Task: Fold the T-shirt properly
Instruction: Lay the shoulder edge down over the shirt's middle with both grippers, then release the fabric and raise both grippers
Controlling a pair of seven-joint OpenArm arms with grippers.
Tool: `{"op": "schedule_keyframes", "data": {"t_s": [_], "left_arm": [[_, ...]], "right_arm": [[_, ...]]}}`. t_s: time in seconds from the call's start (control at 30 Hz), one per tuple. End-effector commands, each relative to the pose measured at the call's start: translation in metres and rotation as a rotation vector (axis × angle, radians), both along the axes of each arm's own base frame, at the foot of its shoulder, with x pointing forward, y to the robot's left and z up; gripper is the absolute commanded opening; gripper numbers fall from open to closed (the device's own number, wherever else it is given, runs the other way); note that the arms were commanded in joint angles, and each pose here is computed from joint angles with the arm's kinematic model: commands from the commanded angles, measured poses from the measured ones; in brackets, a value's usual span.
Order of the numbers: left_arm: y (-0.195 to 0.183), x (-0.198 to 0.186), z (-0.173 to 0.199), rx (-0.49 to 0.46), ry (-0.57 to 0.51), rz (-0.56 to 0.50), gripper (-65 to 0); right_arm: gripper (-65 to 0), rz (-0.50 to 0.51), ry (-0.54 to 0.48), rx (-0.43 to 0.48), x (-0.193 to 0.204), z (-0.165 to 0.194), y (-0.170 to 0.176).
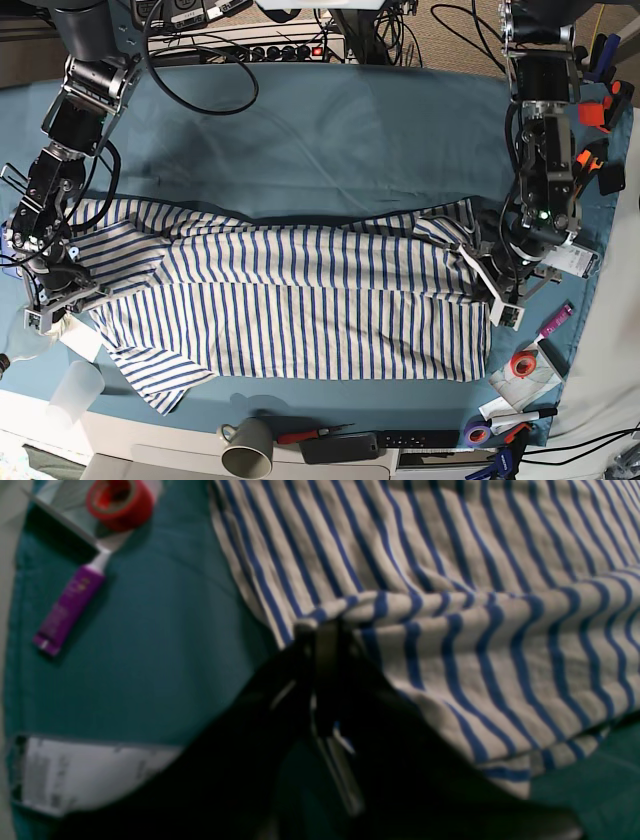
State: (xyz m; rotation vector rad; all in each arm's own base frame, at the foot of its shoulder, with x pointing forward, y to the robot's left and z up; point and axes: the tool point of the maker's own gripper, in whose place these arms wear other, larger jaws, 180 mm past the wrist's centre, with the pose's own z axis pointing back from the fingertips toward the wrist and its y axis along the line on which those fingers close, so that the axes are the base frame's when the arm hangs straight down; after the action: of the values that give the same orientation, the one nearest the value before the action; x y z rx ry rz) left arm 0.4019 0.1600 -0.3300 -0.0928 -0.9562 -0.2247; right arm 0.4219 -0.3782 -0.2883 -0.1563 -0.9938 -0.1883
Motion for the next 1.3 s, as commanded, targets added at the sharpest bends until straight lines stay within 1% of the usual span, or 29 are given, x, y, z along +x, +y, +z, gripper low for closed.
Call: {"op": "schedule_keyframes", "data": {"t_s": [0.0, 0.13, 0.57, 0.83, 0.93, 1.27], "left_arm": [[0.004, 0.013, 0.017, 0.0, -0.057, 0.008, -65.0], [0.007, 0.015, 0.011, -0.005, -0.037, 0.021, -65.0], [0.007, 0.015, 0.01, -0.006, -0.034, 0.021, -65.0], [0.008, 0.014, 0.003, -0.011, -0.024, 0.025, -65.0], [0.008, 0.016, 0.002, -0.016, -0.031, 0.027, -65.0], [0.007, 0.028, 0.019, -0.019, -0.078, 0.019, -65.0]], "right_arm": [[-65.0, -0.01, -0.074, -0.036, 0.009, 0.028, -0.011], [-65.0, -0.012, -0.074, -0.046, 0.009, 0.028, -0.012], [-65.0, -0.022, -0.099, -0.061, 0.017, 0.041, -0.015], [-65.0, -0.042, -0.055, 0.013, 0.025, 0.014, -0.019], [-65.0, -0.043, -0.056, 0.012, 0.025, 0.014, -0.019], [-65.0, -0.043, -0.048, 0.013, 0.024, 0.013, -0.02]]}}
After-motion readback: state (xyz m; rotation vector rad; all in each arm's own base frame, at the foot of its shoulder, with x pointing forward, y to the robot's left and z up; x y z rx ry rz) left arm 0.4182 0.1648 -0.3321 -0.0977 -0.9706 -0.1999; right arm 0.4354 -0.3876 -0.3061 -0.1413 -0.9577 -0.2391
